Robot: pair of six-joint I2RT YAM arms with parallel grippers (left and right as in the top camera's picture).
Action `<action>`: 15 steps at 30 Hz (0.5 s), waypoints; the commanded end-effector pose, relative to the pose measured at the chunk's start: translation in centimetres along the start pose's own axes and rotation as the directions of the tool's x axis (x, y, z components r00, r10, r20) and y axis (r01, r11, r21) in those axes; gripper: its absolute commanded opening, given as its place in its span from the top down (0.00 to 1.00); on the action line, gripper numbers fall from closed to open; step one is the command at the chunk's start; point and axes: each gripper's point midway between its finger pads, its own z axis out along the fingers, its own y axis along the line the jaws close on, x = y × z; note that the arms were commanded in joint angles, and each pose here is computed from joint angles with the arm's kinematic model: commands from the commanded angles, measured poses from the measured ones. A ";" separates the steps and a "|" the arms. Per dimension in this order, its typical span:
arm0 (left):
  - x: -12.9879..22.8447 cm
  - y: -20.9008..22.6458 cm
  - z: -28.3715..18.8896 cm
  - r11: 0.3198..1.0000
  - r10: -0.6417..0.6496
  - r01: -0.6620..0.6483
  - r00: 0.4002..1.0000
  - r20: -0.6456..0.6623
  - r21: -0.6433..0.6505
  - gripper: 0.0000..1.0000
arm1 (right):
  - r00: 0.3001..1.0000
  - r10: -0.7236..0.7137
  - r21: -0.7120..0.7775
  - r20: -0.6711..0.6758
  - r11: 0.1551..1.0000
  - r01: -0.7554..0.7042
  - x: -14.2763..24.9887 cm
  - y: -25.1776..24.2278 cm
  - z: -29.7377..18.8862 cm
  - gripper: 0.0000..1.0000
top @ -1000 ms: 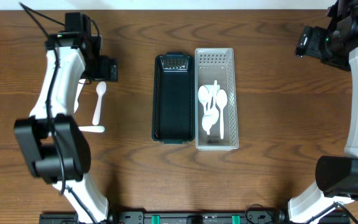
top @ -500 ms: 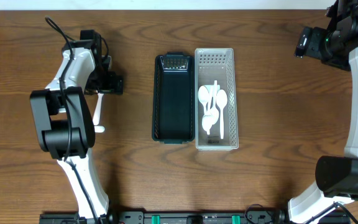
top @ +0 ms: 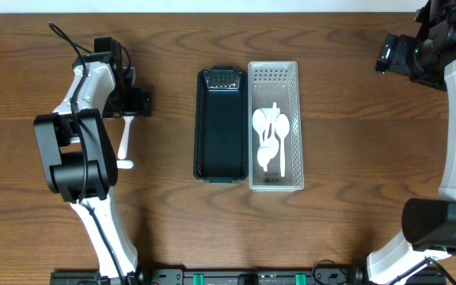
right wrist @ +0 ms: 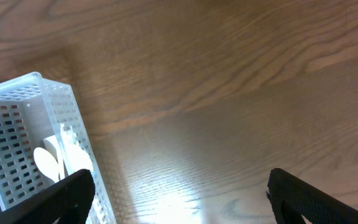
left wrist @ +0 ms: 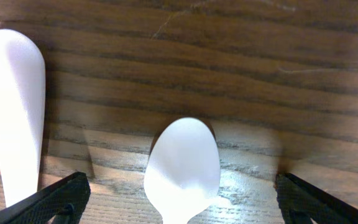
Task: Pack container
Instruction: 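Grasp the white spoon among the forks with the left gripper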
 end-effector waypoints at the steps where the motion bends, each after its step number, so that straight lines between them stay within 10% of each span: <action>1: 0.1 0.2 0.9 1.000 0.007 -0.007 1.000 -0.014 -0.005 0.06 | 1.000 -0.008 0.006 -0.001 1.000 0.008 0.1 -0.2 -0.2 0.08; 15: 0.3 0.2 0.9 1.000 0.000 0.000 1.000 -0.019 -0.004 0.54 | 1.000 -0.009 0.010 -0.019 1.000 0.010 0.5 -0.3 -0.2 0.08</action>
